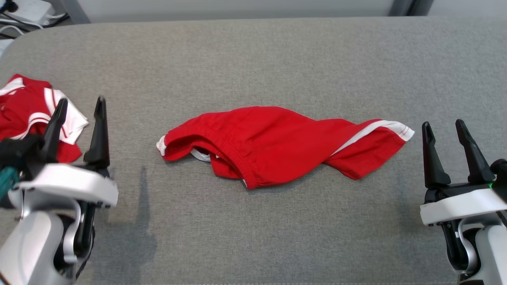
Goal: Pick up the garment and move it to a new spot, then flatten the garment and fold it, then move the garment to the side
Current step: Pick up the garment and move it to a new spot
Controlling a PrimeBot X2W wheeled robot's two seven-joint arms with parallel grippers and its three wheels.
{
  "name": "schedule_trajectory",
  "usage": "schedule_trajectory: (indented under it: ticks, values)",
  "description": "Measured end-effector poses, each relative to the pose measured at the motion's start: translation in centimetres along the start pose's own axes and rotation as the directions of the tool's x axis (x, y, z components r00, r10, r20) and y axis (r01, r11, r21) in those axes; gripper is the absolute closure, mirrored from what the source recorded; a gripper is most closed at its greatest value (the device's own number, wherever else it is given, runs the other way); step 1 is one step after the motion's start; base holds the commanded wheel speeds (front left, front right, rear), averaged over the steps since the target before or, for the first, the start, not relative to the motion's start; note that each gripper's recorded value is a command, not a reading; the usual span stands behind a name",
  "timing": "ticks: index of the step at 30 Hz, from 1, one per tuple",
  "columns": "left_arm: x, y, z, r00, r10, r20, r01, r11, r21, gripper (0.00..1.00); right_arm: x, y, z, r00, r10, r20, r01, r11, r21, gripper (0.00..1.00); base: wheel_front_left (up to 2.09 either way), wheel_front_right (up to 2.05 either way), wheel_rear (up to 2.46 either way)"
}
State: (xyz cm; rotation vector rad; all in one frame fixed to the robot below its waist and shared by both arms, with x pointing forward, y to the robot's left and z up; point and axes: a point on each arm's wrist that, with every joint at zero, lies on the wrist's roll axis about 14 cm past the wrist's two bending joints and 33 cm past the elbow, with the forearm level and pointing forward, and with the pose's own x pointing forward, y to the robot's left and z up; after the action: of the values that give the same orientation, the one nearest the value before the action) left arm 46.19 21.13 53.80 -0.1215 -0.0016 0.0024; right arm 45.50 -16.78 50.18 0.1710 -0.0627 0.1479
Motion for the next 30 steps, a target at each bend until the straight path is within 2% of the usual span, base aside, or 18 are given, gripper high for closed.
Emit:
schedule_trajectory:
  ticks: [5,11,22,30]
  values:
    - [-4.2,1.7,-0.3,0.998,0.056,0.011,-0.055,0.997,-0.050,0.00,-0.4,1.4,0.5,0.999,0.035,0.001,-0.035,0.999,0.000,0.00,0.00,0.00,0.00]
    - [-8.4,1.8,-2.1,0.997,0.065,-0.036,-0.068,0.994,-0.083,0.00,-2.4,1.9,0.4,0.999,0.042,-0.022,-0.042,0.999,-0.001,0.00,0.00,0.00,0.00]
    - [-11.6,1.4,-3.2,0.997,0.044,-0.062,-0.049,0.995,-0.086,0.00,-6.8,2.1,0.2,0.999,0.015,-0.049,-0.015,1.000,0.010,0.00,0.00,0.00,0.00]
    - [-12.4,1.2,-2.8,0.998,0.048,-0.042,-0.051,0.996,-0.074,0.00,-8.2,1.7,0.6,0.999,-0.011,-0.051,0.011,1.000,0.012,0.00,0.00,0.00,0.00]
